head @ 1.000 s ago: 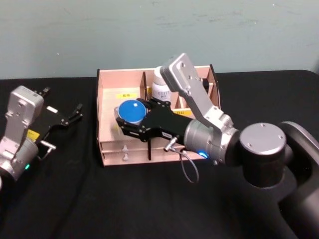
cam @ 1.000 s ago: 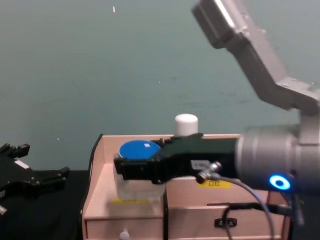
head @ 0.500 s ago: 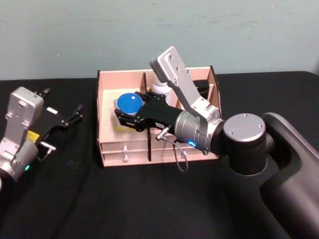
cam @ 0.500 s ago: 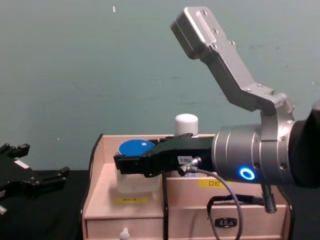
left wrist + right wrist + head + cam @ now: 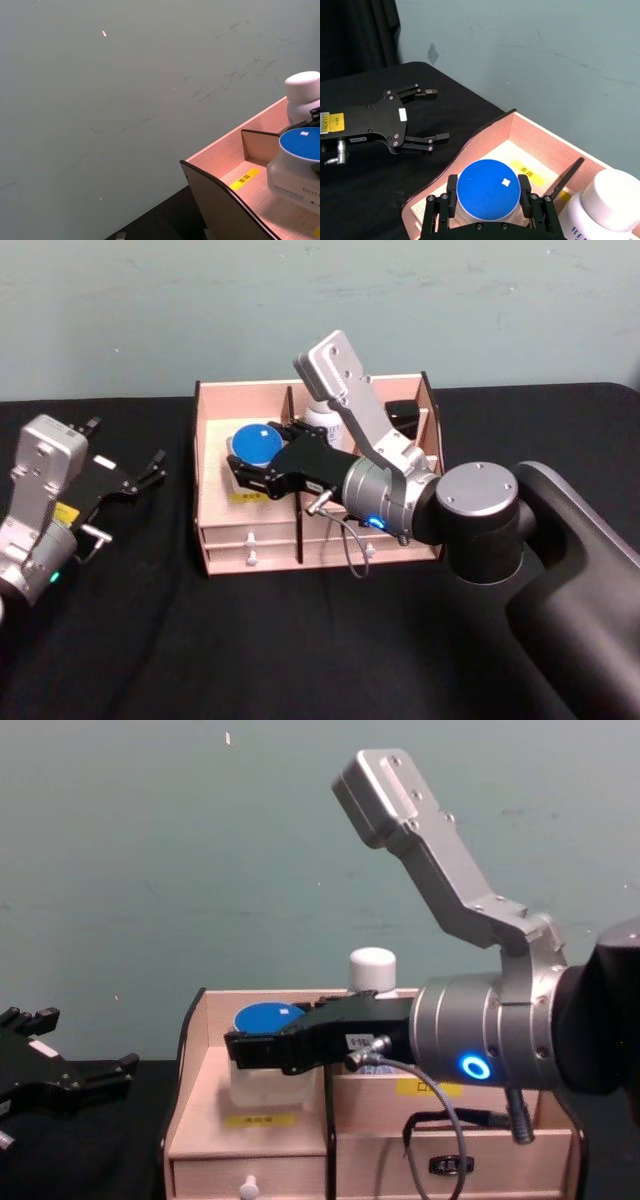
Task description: Pick up the facial cleanser and watermelon frost from the table and place them into the tiered storage box.
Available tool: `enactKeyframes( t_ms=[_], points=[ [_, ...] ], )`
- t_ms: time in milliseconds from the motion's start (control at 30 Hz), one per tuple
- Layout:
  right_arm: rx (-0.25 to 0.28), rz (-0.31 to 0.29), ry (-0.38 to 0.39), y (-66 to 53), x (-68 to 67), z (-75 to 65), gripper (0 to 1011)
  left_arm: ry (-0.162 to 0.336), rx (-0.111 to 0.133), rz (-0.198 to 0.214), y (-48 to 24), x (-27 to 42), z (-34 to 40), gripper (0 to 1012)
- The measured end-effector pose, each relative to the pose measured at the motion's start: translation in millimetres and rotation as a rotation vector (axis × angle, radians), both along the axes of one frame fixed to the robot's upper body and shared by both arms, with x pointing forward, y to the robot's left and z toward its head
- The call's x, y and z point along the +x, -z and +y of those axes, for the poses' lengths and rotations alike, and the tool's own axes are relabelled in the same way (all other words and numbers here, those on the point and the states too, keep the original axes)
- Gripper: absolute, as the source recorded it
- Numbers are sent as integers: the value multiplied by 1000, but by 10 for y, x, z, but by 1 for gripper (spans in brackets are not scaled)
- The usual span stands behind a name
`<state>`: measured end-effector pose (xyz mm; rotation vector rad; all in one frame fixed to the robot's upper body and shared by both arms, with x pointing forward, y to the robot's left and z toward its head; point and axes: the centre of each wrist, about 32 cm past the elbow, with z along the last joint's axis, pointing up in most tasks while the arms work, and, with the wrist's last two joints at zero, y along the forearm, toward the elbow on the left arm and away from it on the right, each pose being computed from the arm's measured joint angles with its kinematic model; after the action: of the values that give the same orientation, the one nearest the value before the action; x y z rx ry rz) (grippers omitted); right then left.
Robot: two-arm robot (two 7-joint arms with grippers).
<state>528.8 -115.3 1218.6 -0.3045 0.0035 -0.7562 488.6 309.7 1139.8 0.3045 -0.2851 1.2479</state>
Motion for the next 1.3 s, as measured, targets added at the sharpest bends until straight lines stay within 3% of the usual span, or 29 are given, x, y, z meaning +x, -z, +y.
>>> enactKeyframes(
  t_ms=[1067, 1300],
  points=[
    [4, 20, 0, 58, 17, 8, 729, 0, 0, 0, 0, 0, 0, 1010],
    [5, 19, 0, 55, 17, 7, 891, 0, 0, 0, 0, 0, 0, 1010]
  ],
)
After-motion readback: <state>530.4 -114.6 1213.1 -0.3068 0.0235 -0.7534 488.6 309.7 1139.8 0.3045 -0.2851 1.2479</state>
